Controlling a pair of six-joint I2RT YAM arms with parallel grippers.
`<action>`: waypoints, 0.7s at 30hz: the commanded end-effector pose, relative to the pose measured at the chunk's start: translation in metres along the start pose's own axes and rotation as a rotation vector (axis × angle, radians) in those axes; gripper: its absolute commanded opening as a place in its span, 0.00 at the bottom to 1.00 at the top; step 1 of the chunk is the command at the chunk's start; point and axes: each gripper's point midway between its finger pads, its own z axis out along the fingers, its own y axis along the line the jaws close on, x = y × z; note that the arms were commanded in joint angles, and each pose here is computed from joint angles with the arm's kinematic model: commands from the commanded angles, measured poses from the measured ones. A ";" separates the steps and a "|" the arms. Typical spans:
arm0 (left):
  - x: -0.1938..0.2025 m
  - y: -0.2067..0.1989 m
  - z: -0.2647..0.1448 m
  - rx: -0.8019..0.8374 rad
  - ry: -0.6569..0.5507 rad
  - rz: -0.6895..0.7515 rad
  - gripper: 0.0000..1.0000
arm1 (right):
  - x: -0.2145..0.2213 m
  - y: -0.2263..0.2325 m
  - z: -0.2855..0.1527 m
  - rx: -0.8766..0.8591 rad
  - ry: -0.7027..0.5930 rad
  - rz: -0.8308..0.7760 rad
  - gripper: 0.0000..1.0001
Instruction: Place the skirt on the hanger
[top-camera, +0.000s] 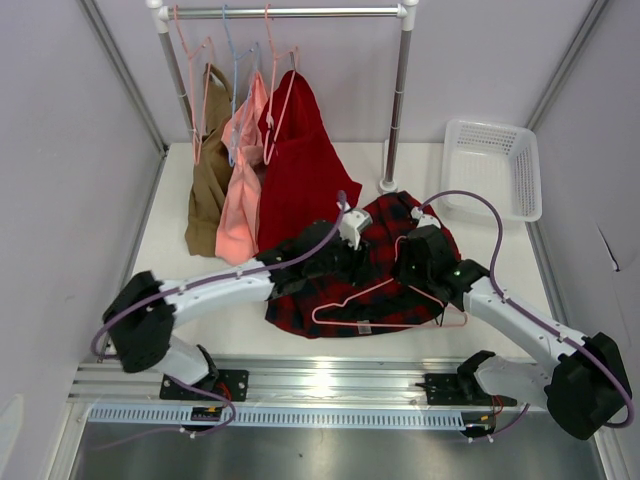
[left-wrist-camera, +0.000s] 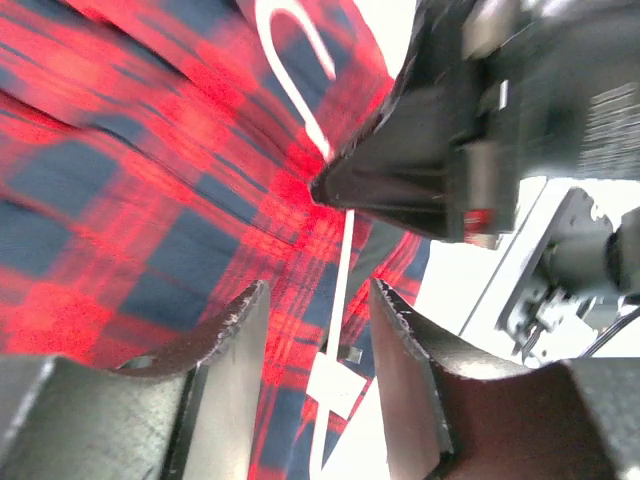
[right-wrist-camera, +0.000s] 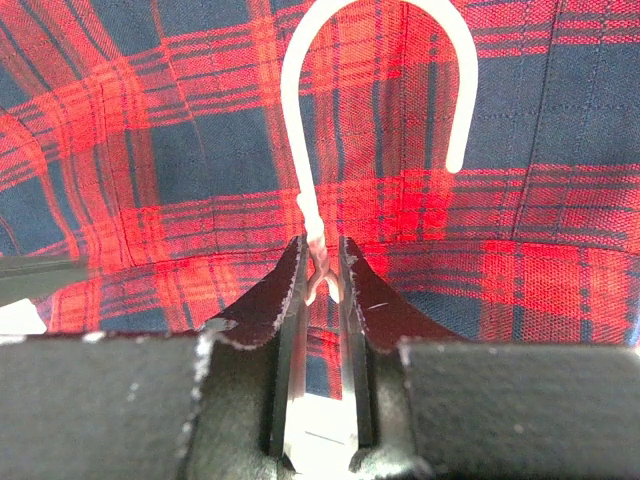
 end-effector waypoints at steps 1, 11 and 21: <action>-0.031 0.017 -0.041 -0.151 -0.117 0.010 0.50 | -0.014 0.007 -0.006 -0.022 -0.051 -0.018 0.00; 0.016 0.060 -0.146 -0.389 -0.222 -0.175 0.52 | -0.019 0.005 -0.003 0.002 -0.045 -0.003 0.00; 0.101 0.055 -0.141 -0.354 -0.155 -0.244 0.49 | -0.030 0.000 0.009 0.054 -0.027 0.049 0.00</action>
